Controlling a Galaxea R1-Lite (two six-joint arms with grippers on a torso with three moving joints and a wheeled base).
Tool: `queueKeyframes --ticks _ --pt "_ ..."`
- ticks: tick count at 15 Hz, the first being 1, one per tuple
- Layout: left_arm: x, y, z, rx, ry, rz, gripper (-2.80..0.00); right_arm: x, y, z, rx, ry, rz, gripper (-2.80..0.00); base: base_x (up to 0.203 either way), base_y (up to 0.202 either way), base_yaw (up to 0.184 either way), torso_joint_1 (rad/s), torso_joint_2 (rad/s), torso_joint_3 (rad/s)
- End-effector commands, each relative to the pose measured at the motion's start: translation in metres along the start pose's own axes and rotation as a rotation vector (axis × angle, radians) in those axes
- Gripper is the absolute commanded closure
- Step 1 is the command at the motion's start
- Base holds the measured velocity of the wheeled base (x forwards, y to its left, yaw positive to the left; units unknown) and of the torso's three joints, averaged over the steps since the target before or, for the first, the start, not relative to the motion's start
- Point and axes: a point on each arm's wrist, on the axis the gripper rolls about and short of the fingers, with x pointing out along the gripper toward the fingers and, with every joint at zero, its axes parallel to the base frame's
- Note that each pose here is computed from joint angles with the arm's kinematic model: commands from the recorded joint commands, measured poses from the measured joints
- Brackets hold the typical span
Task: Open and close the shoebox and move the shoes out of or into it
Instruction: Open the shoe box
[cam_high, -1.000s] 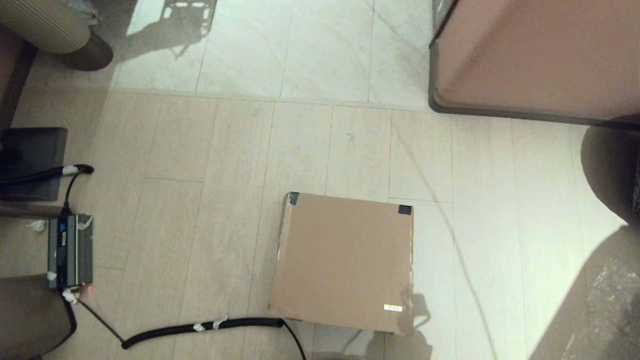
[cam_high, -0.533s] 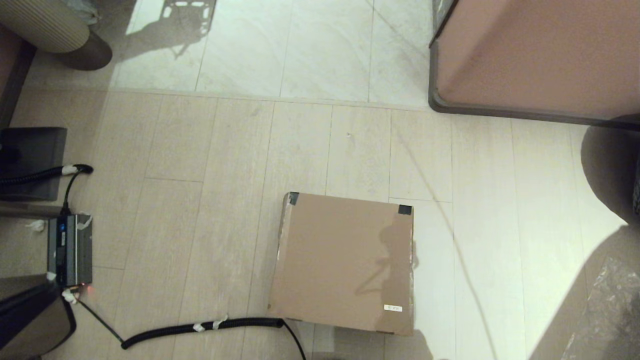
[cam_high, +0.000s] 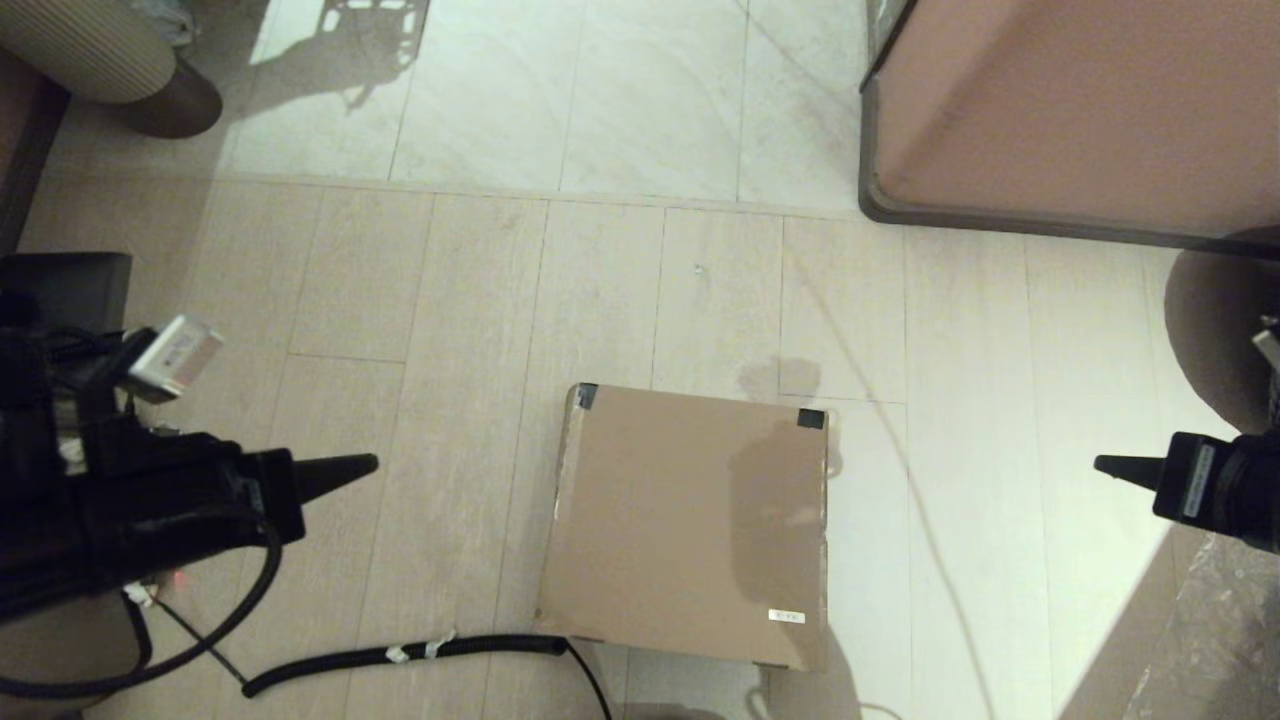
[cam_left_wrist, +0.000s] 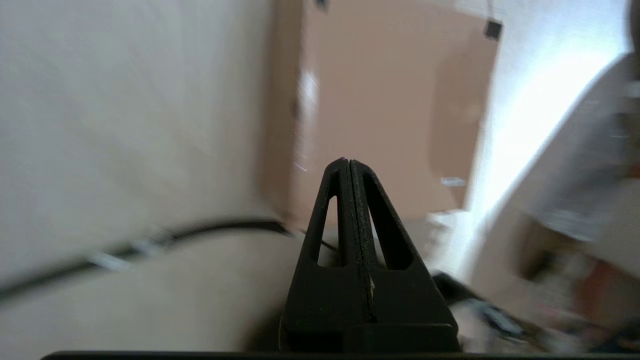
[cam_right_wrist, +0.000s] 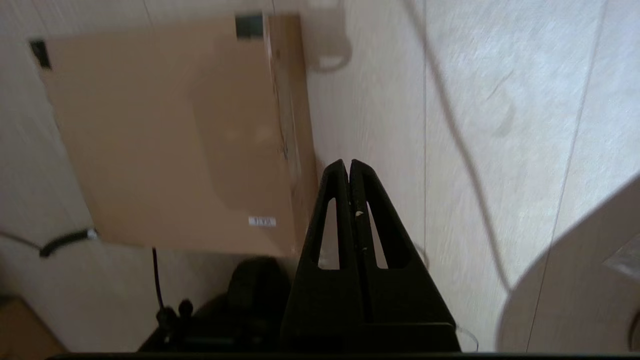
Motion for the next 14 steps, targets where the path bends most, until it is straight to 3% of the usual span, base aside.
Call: queueKeyframes --ticks 1,4,8,11,14 --pt "0.036 -0.001 -0.015 -0.085 0.129 -0.037 0.00 0.036 0.001 -0.014 -0.002 0.147 -0.004 0.00 0.000 0.000 0.000 0.000 0.00 0.000" --pt "0.061 -0.004 -0.028 -0.127 0.215 -0.056 0.00 0.060 0.000 -0.028 0.046 0.244 -0.023 0.00 0.000 0.000 0.000 0.000 0.00 0.000" --pt "0.089 0.005 -0.042 -0.126 0.198 0.017 0.00 0.063 0.011 -0.039 0.023 0.292 0.017 0.00 0.000 0.000 0.000 0.000 0.00 0.000" --pt "0.095 0.013 -0.061 -0.153 0.268 0.045 0.00 0.074 0.012 -0.053 0.013 0.355 0.014 0.00 0.000 0.000 0.000 0.000 0.00 0.000" --pt "0.112 0.018 -0.070 -0.154 0.277 0.050 0.00 0.102 0.010 -0.060 0.006 0.270 0.022 0.00 0.000 0.000 0.000 0.000 0.00 0.000"
